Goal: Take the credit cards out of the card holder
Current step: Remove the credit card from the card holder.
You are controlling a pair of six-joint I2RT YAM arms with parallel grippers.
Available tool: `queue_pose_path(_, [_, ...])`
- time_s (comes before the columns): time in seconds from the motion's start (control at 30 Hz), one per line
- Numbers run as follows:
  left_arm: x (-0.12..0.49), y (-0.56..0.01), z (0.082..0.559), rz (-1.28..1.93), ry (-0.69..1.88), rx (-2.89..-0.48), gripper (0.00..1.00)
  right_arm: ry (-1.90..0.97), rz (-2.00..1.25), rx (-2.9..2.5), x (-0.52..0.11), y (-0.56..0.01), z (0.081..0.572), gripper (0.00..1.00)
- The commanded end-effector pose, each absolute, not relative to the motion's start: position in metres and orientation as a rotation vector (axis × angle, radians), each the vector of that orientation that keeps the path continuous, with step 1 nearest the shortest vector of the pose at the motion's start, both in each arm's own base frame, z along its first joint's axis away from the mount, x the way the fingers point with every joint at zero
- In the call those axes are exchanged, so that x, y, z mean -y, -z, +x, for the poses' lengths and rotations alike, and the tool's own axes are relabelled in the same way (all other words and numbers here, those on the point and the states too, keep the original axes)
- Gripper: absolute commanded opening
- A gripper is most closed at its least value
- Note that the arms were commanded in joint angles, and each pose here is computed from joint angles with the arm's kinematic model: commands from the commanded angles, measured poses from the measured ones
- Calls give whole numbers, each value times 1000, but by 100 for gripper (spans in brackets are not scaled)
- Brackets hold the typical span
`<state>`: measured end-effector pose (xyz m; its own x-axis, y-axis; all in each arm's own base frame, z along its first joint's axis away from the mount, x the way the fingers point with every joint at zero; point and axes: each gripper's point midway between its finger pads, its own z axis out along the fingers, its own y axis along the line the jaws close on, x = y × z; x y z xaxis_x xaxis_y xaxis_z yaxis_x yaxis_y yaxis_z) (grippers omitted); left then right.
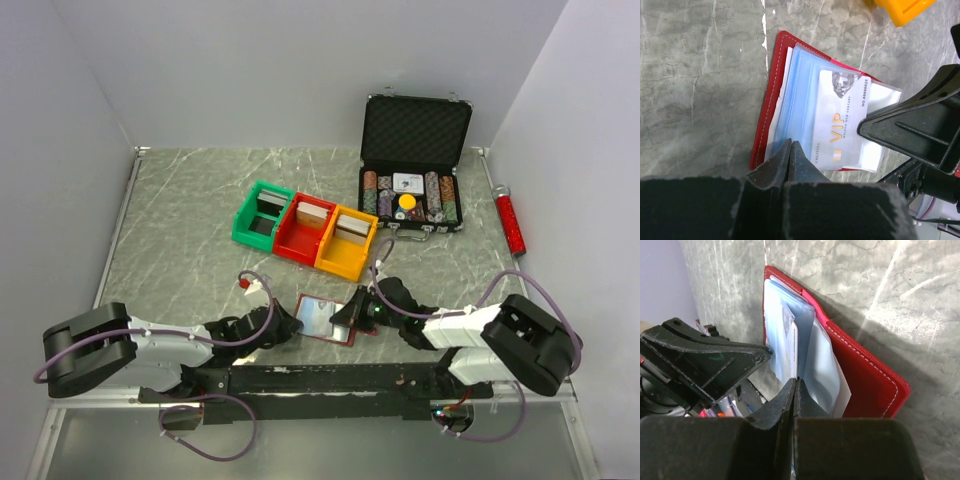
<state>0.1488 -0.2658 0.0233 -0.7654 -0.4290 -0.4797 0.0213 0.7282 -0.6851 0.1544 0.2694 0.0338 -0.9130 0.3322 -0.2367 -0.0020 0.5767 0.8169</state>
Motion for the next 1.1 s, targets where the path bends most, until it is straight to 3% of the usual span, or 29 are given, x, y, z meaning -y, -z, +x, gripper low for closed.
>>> queue_pose_path(0.0, [216,32,124,-237,638,-2470,1,-1256,240,-2406,-266,-40,156,0])
queue_pose_path(0.4, [215,29,125,-245,636,-2461,3,-1188,199,-2377,-249,-50,151,0])
queue_pose_path(0.5, [215,27,126,-244,639,-2453,15,-1177,175,-2356,-245,-57,151,0])
queue_pose_path(0.63, [219,20,129,-235,655,-2437,43,-1166,133,-2336,-244,-66,151,0])
queue_pose_path(0.7, [221,13,132,-235,667,-2419,49,-1146,117,-2336,-241,-68,152,0])
queue_pose_path(0.83, [224,-2,136,-239,684,-2387,55,-1126,80,-2322,-238,-78,151,0])
queue_pose_path(1.07, [229,-42,148,-244,733,-2295,58,-1094,-30,-2283,-235,-108,151,0])
